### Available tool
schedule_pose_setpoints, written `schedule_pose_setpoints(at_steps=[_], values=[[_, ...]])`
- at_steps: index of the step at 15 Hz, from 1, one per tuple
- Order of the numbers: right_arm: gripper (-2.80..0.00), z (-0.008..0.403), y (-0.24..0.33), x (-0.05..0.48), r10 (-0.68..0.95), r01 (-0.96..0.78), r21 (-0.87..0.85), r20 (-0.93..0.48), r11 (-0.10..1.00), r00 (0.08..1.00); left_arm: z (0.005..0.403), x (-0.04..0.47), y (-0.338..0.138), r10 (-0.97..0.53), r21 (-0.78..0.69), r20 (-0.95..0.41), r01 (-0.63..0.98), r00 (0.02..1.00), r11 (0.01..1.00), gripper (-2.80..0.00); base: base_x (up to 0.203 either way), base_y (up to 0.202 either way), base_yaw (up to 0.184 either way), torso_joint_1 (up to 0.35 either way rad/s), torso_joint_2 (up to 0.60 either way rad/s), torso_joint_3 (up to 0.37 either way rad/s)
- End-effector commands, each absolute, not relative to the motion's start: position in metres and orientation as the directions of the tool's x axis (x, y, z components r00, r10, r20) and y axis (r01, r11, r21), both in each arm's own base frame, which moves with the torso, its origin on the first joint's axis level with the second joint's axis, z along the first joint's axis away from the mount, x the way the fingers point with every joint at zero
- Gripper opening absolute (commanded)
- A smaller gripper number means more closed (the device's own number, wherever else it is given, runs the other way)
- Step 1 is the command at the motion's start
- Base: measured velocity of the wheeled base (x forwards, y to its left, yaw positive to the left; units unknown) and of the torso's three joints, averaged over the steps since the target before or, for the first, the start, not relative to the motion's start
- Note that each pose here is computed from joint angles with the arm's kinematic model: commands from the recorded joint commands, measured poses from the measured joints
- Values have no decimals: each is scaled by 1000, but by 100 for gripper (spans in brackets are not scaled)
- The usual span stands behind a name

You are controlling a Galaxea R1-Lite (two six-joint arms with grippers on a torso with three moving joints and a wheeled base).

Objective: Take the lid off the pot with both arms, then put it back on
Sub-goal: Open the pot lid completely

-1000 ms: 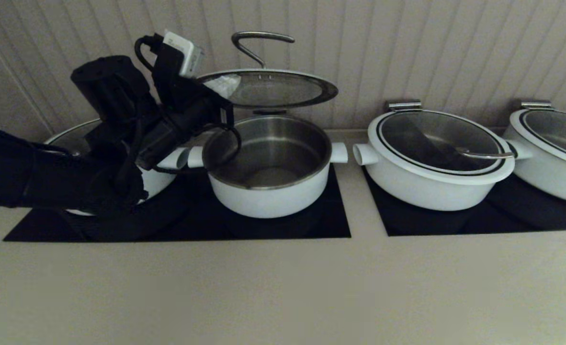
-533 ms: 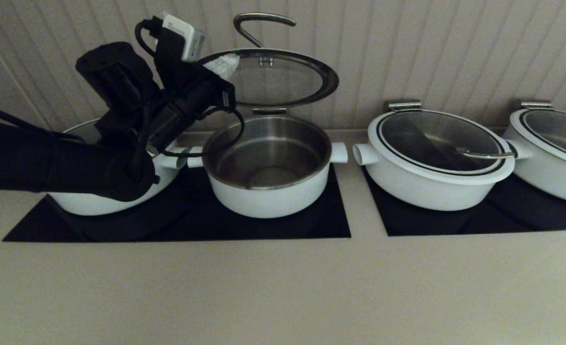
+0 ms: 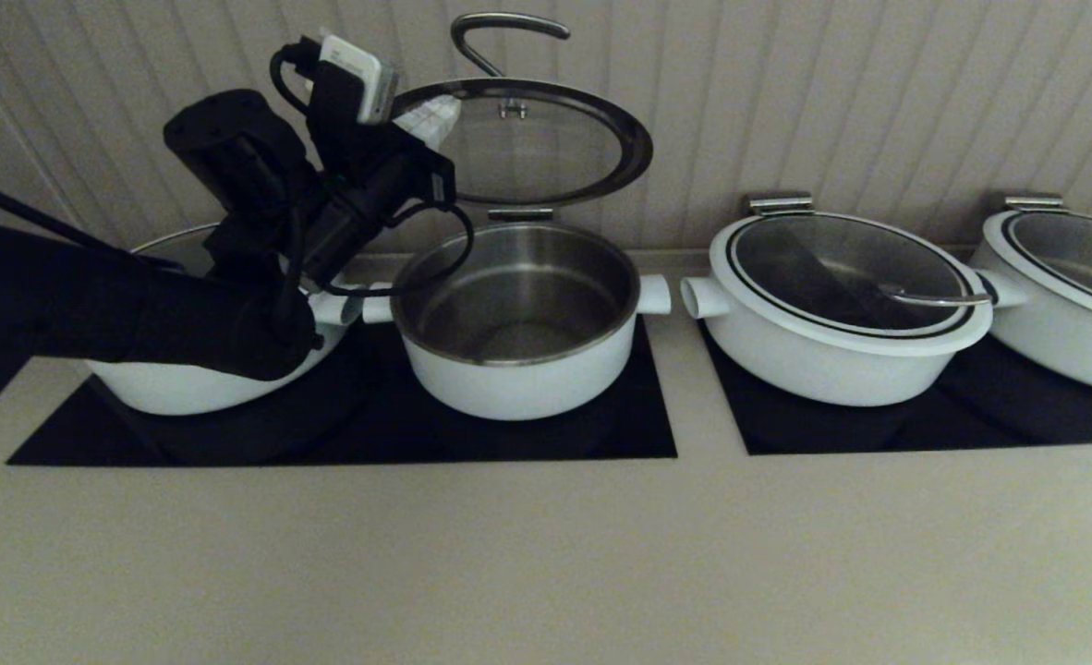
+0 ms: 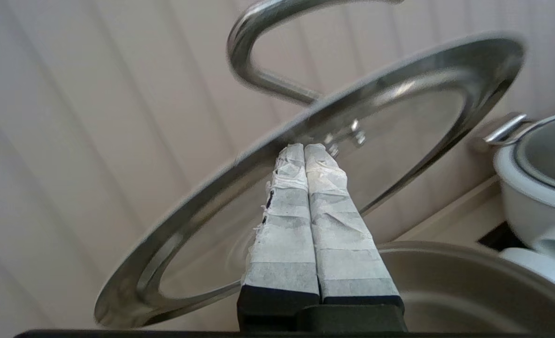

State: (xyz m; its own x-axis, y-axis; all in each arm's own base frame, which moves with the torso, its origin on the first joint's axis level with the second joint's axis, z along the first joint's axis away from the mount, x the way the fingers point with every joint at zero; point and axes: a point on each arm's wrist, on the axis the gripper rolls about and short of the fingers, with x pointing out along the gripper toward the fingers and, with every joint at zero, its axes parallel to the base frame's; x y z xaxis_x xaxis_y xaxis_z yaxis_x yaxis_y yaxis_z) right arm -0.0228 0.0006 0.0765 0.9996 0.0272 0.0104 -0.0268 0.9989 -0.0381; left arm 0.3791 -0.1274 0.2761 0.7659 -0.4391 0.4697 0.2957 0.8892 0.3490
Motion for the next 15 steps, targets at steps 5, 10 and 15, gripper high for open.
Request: schedule_pose_setpoints(at_steps=[5,10,15], values=[[-280,77,1,-23,28,-27,-37,10,999,1000,283,402,-124,-412,351,520,252,749,902,-280,0,0,0,0,0,0],[-280,77,1,-23,28,-27,-38,9,999,1000,289,411,-121,-398,359,544,224,739,906,-280,0,0,0,0,0,0],[-280,77,1,-23,28,-27,-39,9,999,1000,295,419,-123,-397,359,555,220,731,907,-280,0,0,0,0,0,0]])
